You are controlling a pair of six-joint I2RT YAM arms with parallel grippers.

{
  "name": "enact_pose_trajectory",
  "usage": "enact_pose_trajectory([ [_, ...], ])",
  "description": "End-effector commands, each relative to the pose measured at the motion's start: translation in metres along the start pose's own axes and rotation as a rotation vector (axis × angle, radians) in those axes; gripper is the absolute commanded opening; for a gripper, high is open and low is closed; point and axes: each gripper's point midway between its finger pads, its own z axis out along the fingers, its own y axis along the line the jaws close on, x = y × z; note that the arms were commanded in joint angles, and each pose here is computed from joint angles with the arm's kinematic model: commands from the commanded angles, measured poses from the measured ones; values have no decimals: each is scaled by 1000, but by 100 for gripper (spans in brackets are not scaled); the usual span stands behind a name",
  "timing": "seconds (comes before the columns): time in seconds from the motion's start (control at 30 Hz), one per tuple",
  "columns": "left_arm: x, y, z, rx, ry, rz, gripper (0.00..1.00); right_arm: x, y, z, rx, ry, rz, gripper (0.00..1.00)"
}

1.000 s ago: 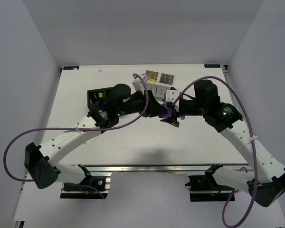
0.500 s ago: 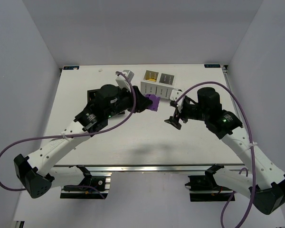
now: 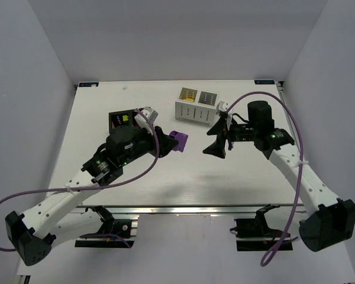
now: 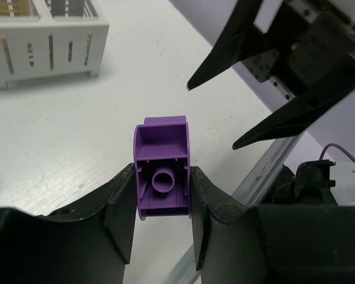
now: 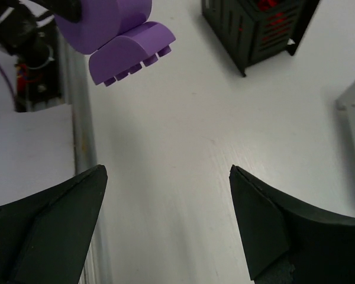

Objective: Sort the legos into containers by color

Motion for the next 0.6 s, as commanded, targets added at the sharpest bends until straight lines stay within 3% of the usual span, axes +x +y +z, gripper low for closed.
enact_pose_trajectory([
  [0.0,-22,-11,-14,63,-100,103,0,-30,29,-3,-224,-102,3,89],
  [0.33,-16,-29,-21,182,-113,154,0,-37,53,9,-381,-133,-101,89],
  [0.57,-12,-39,-18,250,-93,177,0,-43,53,29,-428,-113,-54,89],
])
